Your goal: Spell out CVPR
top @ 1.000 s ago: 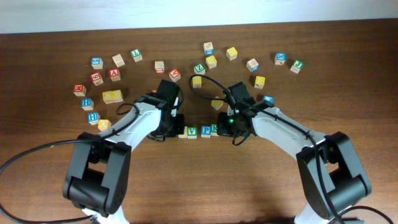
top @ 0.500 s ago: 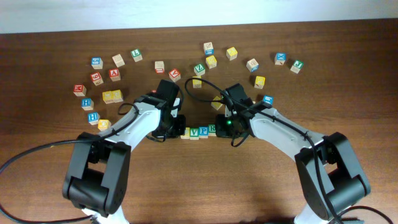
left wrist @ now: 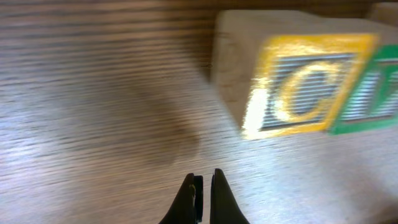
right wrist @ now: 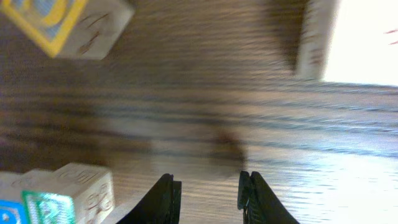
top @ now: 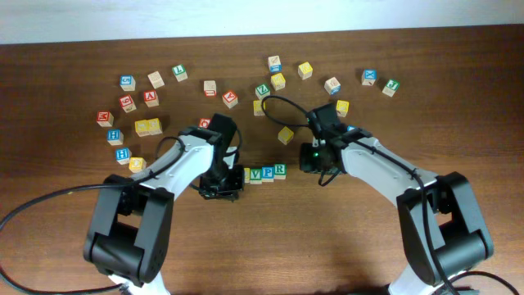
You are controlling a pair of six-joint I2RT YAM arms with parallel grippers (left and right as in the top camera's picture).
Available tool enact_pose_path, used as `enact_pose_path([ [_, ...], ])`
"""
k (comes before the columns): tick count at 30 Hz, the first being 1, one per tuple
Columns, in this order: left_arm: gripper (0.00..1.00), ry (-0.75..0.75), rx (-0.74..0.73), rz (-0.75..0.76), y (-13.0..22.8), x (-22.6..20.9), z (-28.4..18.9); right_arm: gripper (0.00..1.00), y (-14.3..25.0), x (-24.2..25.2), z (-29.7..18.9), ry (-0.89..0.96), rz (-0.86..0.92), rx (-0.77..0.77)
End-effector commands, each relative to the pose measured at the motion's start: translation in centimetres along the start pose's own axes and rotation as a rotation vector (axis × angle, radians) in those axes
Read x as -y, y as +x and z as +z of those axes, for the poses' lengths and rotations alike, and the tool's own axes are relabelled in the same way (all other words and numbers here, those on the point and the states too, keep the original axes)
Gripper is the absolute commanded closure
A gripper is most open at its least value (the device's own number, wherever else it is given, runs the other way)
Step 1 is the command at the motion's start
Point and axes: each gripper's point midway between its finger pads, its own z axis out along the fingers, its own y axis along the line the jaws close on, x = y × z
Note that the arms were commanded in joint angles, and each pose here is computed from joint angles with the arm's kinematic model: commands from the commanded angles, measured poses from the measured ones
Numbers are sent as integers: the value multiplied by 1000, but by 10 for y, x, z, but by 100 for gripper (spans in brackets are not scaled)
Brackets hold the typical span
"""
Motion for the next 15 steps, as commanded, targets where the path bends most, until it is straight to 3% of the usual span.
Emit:
enact_pose_path([
  [1, 100, 44, 28, -31, -6, 22, 4, 73, -2, 14, 4, 27, 24, -3],
  [9, 100, 34, 82, 36, -4, 56, 14, 71, -3, 15, 4, 27, 24, 0],
  [15, 100, -67, 177, -4, -18, 47, 13, 71, -2, 15, 4, 28, 25, -3],
])
